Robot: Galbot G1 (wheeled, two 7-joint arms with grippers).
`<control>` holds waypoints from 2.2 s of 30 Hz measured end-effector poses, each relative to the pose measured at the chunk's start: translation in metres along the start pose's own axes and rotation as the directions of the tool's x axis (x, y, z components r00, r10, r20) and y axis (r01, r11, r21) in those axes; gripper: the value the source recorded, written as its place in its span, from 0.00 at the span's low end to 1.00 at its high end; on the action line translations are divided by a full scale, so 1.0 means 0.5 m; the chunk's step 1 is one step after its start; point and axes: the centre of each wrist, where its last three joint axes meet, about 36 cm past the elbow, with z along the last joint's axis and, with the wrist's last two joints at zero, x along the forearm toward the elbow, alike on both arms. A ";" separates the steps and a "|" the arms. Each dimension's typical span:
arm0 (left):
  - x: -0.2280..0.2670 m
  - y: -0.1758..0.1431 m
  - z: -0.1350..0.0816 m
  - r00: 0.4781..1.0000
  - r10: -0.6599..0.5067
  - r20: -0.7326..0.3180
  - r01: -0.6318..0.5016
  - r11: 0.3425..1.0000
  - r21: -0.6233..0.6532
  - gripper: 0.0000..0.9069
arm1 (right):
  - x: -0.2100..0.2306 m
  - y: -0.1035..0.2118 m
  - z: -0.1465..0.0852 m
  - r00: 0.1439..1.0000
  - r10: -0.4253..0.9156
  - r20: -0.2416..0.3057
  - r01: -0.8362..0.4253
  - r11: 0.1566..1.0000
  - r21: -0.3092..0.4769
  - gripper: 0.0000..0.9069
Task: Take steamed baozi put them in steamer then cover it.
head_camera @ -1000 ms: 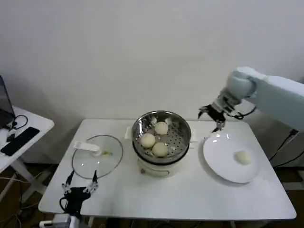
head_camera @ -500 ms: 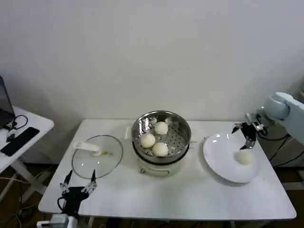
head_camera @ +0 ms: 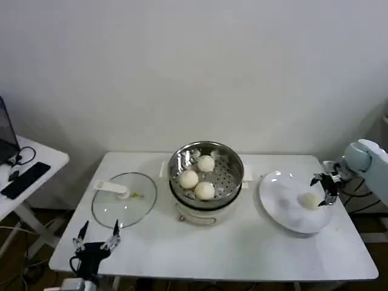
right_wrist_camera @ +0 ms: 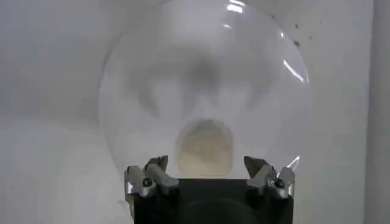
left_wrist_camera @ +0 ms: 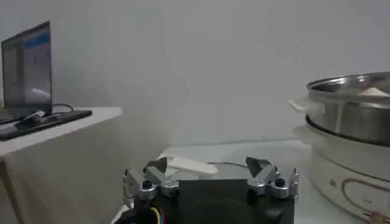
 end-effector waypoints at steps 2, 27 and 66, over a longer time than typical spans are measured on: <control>0.000 0.000 0.002 1.000 -0.001 -0.003 0.001 1.000 -0.001 1.00 | -0.012 -0.001 0.004 1.000 -0.004 -0.008 0.004 1.000 -0.004 1.00; -0.006 0.000 0.011 1.000 -0.007 -0.016 0.007 1.000 -0.003 1.00 | -0.099 -0.025 -0.004 0.999 -0.033 -0.030 0.032 0.998 -0.045 1.00; -0.009 -0.024 0.002 1.000 0.018 0.017 -0.019 1.000 0.025 1.00 | 0.128 -0.141 -0.107 0.987 0.099 0.127 -0.078 0.984 -0.162 0.80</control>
